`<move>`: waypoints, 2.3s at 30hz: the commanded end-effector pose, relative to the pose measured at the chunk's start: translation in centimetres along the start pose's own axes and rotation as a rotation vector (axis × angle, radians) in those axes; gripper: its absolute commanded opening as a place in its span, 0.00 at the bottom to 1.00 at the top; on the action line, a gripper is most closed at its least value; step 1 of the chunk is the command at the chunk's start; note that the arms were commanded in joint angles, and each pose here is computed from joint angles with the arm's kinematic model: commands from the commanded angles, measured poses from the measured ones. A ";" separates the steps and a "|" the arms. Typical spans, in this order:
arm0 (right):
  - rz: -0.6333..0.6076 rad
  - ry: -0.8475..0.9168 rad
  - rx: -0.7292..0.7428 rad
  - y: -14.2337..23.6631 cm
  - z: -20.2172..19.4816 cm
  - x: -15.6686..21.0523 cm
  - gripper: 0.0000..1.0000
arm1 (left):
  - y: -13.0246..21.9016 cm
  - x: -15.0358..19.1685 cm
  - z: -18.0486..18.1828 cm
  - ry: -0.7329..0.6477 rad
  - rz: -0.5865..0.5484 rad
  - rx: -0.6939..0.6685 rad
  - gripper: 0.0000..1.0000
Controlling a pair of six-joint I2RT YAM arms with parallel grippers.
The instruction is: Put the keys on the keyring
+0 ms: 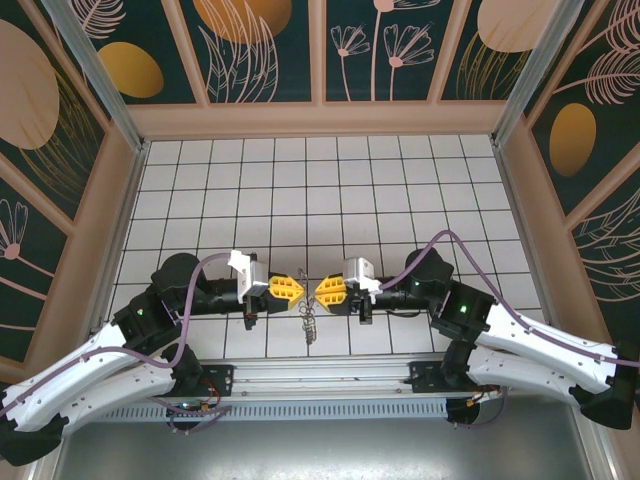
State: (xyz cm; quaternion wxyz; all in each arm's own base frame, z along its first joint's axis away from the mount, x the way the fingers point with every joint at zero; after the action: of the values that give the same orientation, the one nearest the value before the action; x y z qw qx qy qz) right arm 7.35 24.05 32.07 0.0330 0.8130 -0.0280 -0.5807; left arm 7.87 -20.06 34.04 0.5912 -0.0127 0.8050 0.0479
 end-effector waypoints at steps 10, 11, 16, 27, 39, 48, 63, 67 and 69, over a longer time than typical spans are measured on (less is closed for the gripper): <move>-0.048 0.007 -0.011 -0.4 -0.1 -0.2 0.14 | 0.2 -1.1 -0.8 -0.046 -0.052 0.043 0.00; -0.049 0.009 -0.013 -0.4 -0.1 -0.2 0.14 | 0.2 -1.1 -0.8 -0.046 -0.051 0.042 0.00; -0.054 0.008 -0.019 -0.5 0.0 -0.3 0.15 | 0.1 -1.0 -0.7 -0.043 -0.046 0.040 0.00; -0.060 0.002 -0.025 -0.9 -0.1 -0.2 0.19 | 0.0 -0.9 -0.6 -0.042 -0.038 0.038 0.00; -0.065 0.008 -0.033 -1.2 -0.2 -0.3 0.14 | 0.0 -0.9 -0.6 -0.042 -0.039 0.035 0.00; -0.059 0.015 -0.017 -1.2 -0.6 -0.5 0.02 | -0.2 -0.8 -0.4 -0.038 -0.019 0.023 0.00; 0.111 0.025 0.049 -0.1 -1.9 -1.4 0.00 | -1.5 1.6 1.9 0.023 0.209 -0.105 0.01; 0.199 0.012 0.034 -0.6 -2.2 -1.3 0.00 | -1.9 1.8 2.3 0.032 0.239 -0.115 0.11; 0.223 0.012 0.027 -0.7 -2.2 -1.4 0.00 | -2.1 1.9 2.4 0.033 0.250 -0.122 0.14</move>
State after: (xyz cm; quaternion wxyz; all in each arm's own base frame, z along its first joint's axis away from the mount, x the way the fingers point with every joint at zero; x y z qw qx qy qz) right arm 9.08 24.96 31.72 0.0999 0.7921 -0.1304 -0.5878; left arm 9.65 -21.81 32.11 0.5724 0.0365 0.8065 0.1431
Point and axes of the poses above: each hand's point on the last joint's axis, 136 mm out from that joint toward the fingers, its own y axis back along the fingers, its own z axis along the line the jaws close on, x = y × z, the point moved 7 cm from there along y, back along the fingers, and after that the axes turned 14 degrees about y, right-handed, at the moved point
